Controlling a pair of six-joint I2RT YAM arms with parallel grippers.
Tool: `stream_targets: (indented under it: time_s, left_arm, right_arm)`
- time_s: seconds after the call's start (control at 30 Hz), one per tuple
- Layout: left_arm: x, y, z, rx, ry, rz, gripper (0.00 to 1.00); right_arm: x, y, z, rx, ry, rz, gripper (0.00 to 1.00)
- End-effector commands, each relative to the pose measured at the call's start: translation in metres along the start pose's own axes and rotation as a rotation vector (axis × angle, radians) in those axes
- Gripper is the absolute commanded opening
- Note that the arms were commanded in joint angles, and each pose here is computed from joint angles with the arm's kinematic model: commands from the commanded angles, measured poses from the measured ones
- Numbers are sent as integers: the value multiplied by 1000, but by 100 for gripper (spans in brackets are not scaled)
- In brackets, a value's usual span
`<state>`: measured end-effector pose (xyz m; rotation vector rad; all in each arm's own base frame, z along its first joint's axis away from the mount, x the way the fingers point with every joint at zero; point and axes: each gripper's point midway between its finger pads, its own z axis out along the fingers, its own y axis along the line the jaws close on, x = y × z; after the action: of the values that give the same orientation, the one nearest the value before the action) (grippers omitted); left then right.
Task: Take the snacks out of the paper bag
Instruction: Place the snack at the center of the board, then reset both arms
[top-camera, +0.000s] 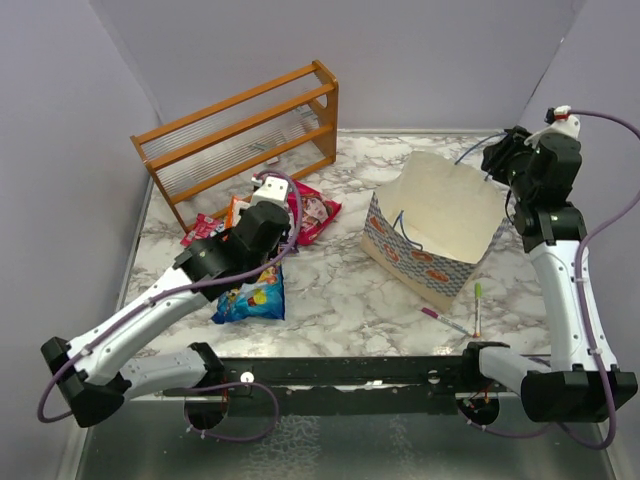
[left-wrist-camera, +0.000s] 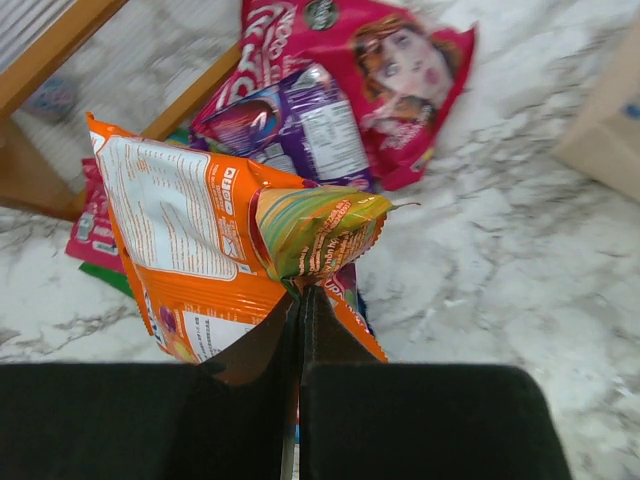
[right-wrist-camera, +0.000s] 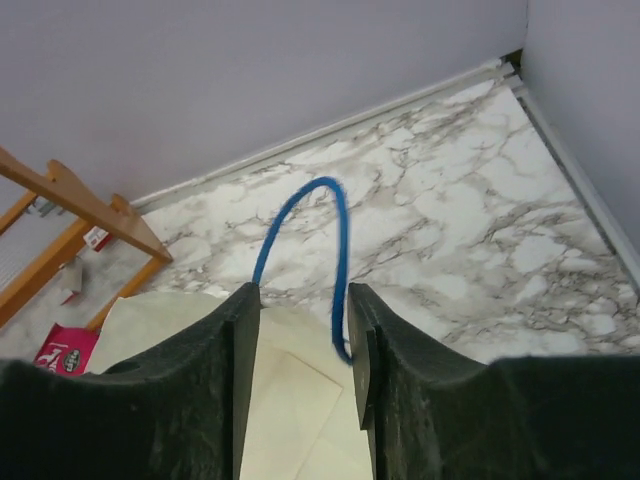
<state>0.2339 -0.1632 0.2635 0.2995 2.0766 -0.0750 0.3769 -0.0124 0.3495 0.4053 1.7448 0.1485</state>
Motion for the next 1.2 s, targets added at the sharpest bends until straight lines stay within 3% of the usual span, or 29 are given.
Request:
stream_targets:
  time_s: [0.0, 0.1, 0.17, 0.23, 0.3, 0.37, 0.53, 0.77, 1.0, 1.17]
  left_arm:
    - [17, 15, 46, -53, 77, 20, 0]
    - [35, 19, 75, -94, 145, 57, 0]
    - [49, 20, 91, -120, 200, 85, 1]
    - [56, 20, 99, -129, 233, 88, 13]
    - [60, 16, 103, -95, 242, 71, 35]
    - [59, 11, 104, -52, 237, 44, 46]
    - [34, 9, 92, 37, 186, -40, 60]
    - [-56, 2, 35, 192, -19, -115, 75]
    - [-164, 16, -63, 292, -376, -201, 82]
    - [-217, 35, -144, 341, -635, -206, 89]
  right_arm:
    - [-52, 19, -36, -80, -116, -66, 44]
    - [-71, 40, -61, -183, -135, -86, 57]
    - [-84, 54, -82, -255, -163, -97, 73]
    - [-95, 66, -103, -319, -197, -111, 85]
    - [-108, 78, -126, -386, -245, -114, 92]
    - [-116, 91, -149, -467, -281, -124, 99]
    - [-116, 121, -191, -657, -298, -136, 99]
    - [-119, 123, -231, -697, -386, -206, 99]
    - [-131, 110, -268, -665, -472, -249, 99]
    - [-140, 101, -287, -648, -534, -246, 99]
